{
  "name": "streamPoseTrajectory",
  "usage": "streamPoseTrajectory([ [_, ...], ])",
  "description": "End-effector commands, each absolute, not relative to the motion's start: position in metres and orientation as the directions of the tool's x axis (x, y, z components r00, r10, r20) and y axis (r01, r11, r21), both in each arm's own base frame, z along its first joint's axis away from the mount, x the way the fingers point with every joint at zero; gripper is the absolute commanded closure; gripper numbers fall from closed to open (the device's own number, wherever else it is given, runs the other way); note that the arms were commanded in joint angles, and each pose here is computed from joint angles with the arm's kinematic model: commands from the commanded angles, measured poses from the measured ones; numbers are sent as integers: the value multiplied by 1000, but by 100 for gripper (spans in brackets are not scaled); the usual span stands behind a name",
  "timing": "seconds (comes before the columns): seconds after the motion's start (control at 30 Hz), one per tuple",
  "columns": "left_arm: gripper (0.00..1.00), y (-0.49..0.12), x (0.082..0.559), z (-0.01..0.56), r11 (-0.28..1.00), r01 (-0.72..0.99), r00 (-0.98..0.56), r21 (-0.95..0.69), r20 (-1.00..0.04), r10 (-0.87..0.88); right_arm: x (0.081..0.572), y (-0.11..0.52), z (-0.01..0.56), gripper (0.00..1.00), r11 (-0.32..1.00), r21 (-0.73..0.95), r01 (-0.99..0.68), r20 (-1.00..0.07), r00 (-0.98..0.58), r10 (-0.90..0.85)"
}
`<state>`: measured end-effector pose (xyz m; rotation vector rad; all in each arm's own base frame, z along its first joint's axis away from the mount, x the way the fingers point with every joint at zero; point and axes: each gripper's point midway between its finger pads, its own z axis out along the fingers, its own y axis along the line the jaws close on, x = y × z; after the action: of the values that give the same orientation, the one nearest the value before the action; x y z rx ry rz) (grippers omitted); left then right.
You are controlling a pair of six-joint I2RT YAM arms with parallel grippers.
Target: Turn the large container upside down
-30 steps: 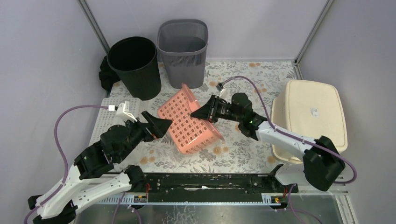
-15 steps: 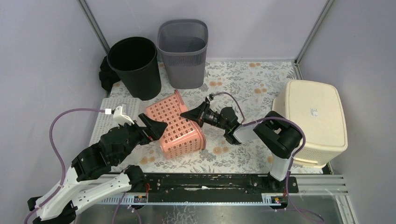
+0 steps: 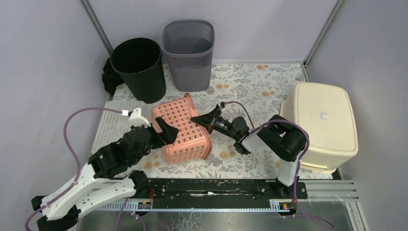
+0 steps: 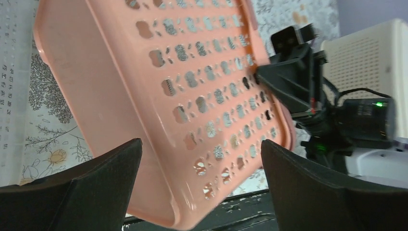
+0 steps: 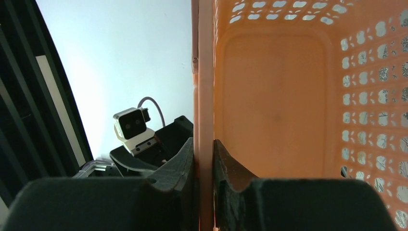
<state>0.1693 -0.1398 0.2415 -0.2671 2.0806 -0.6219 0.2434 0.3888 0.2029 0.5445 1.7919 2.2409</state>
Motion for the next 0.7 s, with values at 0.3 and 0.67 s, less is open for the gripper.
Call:
streamPoseTrajectory([
  [0.3,0,-200,202,230,848,110,-585,-518,-724,-366,231,350,182,62,-179,984,10,85,-906,416],
  [0.67,0,-232,217,238,847,168,-595,-505,-737,-321,224,325,149,35,320,945,-64,-209,-873,440],
])
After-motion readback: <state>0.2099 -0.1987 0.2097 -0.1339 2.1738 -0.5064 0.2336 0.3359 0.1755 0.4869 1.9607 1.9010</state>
